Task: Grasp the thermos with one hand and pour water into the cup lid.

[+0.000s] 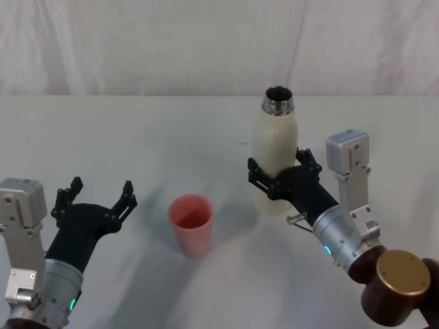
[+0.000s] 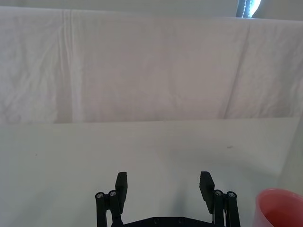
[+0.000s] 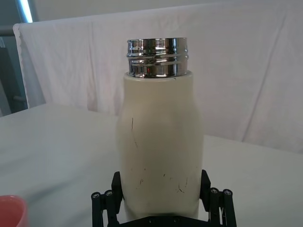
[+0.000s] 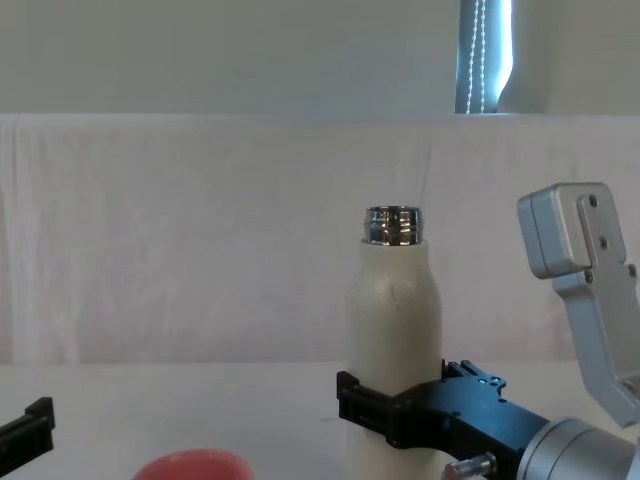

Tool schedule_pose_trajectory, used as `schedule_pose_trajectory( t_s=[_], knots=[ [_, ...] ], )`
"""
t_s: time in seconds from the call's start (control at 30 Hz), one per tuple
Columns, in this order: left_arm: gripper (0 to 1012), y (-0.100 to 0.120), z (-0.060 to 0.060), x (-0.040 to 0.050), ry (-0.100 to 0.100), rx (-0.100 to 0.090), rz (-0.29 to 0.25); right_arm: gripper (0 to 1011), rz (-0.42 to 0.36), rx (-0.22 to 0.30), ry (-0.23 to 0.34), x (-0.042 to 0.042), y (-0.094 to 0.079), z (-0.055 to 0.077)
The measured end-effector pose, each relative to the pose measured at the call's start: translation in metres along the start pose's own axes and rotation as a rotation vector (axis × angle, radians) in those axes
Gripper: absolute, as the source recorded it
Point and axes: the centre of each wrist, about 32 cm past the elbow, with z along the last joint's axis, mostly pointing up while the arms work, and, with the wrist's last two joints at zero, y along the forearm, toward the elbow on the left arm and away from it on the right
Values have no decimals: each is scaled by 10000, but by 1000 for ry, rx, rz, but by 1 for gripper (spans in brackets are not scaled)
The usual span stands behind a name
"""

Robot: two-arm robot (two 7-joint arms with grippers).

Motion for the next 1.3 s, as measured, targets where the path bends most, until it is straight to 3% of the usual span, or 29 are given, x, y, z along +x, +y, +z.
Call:
schedule_pose_trajectory(
  t_s=[0.17, 0.4, 0.63, 1.3],
  knots=[
    [1001, 0, 0, 0, 0, 0, 0, 959, 3, -12, 1, 8, 2, 33],
    [1001, 0, 0, 0, 0, 0, 0, 956, 28, -17, -37, -18, -30, 250],
    [1001, 0, 0, 0, 0, 0, 0, 956, 22, 11, -72, 7, -95, 465],
    [1001, 0, 0, 0, 0, 0, 0, 956, 19, 5, -68, 6, -84, 428]
  ],
)
